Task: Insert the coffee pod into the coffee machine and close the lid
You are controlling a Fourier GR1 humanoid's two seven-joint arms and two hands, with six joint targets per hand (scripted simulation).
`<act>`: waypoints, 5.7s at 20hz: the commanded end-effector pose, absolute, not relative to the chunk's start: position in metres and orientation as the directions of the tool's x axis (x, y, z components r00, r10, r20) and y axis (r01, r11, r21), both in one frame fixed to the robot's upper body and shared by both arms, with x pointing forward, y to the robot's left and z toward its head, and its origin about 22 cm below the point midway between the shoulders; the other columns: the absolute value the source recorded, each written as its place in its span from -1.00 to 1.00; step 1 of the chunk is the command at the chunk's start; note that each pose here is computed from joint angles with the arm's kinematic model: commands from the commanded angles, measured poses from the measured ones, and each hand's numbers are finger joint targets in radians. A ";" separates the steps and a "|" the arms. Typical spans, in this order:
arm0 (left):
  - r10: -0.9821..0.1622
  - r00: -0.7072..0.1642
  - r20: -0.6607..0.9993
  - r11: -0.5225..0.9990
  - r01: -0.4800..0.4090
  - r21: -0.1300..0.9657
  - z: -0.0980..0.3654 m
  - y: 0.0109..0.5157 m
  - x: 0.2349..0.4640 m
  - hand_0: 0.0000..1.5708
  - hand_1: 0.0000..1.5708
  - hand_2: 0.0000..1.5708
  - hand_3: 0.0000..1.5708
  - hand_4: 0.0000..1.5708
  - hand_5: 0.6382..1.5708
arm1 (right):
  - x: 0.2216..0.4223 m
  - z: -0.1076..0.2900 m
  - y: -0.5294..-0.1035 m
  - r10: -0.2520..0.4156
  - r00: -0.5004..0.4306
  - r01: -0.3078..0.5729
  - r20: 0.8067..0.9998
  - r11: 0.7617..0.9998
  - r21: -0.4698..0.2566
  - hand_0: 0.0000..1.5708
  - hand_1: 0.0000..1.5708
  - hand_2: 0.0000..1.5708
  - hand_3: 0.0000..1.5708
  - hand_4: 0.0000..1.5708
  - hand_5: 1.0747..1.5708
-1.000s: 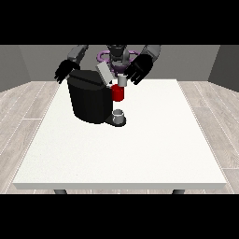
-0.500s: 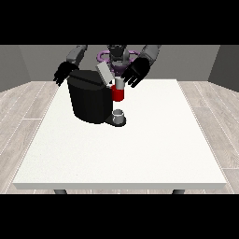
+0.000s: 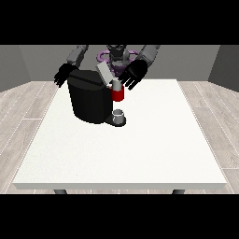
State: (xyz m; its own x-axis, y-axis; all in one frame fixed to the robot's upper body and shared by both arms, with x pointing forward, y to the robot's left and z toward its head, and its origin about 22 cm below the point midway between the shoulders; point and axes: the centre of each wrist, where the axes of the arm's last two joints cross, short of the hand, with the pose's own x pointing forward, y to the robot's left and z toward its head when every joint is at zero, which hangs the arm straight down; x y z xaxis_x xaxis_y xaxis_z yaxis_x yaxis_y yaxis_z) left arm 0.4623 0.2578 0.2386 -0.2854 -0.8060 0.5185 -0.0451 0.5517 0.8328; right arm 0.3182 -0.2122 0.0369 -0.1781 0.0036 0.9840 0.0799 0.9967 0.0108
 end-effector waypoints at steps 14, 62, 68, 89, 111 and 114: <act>-0.812 -0.282 0.511 0.541 -0.035 0.840 0.220 0.258 0.463 0.54 0.54 0.58 0.43 -0.41 1.00 | 0.322 0.048 -0.219 0.005 -0.195 0.091 0.981 0.996 0.013 -1.00 -1.00 -1.00 -1.00 -0.52 1.00; -0.565 -0.187 0.804 0.788 0.165 0.593 0.122 0.255 0.446 -1.00 -1.00 -1.00 -1.00 -0.90 1.00 | 0.274 -0.015 -0.249 0.001 -0.043 0.160 0.999 0.987 0.006 -1.00 -1.00 -1.00 -1.00 -0.37 1.00; -0.327 -0.064 0.943 0.910 0.250 0.332 0.042 0.249 0.417 -1.00 -1.00 -1.00 -1.00 -1.00 1.00 | 0.272 -0.007 -0.256 0.038 -0.012 0.110 0.999 0.993 -0.036 -1.00 -1.00 -1.00 -1.00 -0.53 1.00; -0.016 0.000 1.000 0.967 0.254 0.015 -0.030 0.227 0.347 -1.00 -1.00 -1.00 -1.00 -1.00 1.00 | 0.309 0.035 -0.249 0.161 -0.085 -0.063 0.983 0.984 -0.167 -1.00 -1.00 -1.00 -1.00 -1.00 1.00; -0.015 -0.064 0.998 0.975 0.220 0.029 -0.002 0.250 0.295 -1.00 -1.00 -1.00 -1.00 -1.00 1.00 | 0.359 0.041 -0.222 0.139 -0.095 -0.103 0.986 0.983 -0.149 -1.00 -1.00 -1.00 -1.00 -1.00 1.00; -0.033 -0.087 0.996 0.988 0.145 0.045 0.018 0.249 0.309 -1.00 -1.00 -1.00 -1.00 -1.00 1.00 | 0.369 0.050 -0.209 0.146 -0.130 -0.125 0.981 0.979 -0.162 -1.00 -1.00 -1.00 -1.00 -1.00 1.00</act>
